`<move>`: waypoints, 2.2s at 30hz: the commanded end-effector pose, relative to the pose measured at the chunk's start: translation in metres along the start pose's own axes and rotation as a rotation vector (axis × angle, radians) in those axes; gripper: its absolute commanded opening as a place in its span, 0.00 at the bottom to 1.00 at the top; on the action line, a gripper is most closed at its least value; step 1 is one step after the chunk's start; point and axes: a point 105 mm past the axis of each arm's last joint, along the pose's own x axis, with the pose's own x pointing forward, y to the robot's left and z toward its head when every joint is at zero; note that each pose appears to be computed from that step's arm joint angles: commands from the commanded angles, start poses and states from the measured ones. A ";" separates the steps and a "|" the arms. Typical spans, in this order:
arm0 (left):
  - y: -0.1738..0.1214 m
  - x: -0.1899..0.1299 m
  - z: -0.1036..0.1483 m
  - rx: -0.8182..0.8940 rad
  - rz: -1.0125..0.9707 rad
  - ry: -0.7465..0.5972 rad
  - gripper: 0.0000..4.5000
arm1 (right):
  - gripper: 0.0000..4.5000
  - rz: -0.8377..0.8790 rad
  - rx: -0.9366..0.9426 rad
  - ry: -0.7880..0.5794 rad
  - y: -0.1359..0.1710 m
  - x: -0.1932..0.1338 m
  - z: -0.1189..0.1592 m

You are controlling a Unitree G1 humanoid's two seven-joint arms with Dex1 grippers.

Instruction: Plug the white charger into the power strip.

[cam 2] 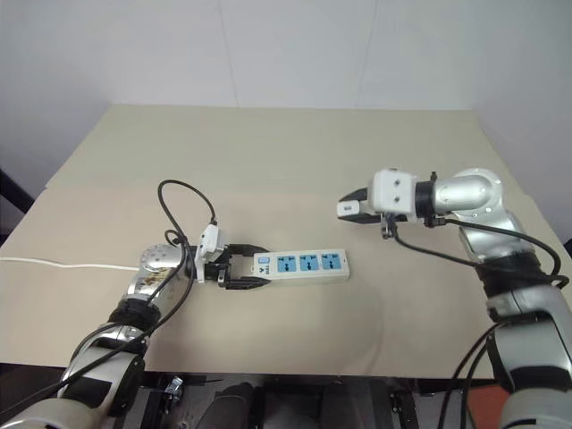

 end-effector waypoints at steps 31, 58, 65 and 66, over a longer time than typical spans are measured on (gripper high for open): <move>-0.006 0.016 0.000 0.052 -0.151 0.021 0.72 | 0.25 0.111 0.470 -0.327 0.066 0.077 0.016; -0.005 0.020 0.002 0.044 -0.152 0.015 0.72 | 0.25 0.099 0.542 -0.290 0.078 0.071 -0.018; -0.005 0.020 0.002 0.039 -0.156 0.016 0.72 | 0.25 0.096 0.547 -0.370 0.086 0.069 -0.025; -0.005 0.019 0.002 0.039 -0.156 0.016 0.72 | 0.25 0.092 0.532 -0.372 0.087 0.069 -0.027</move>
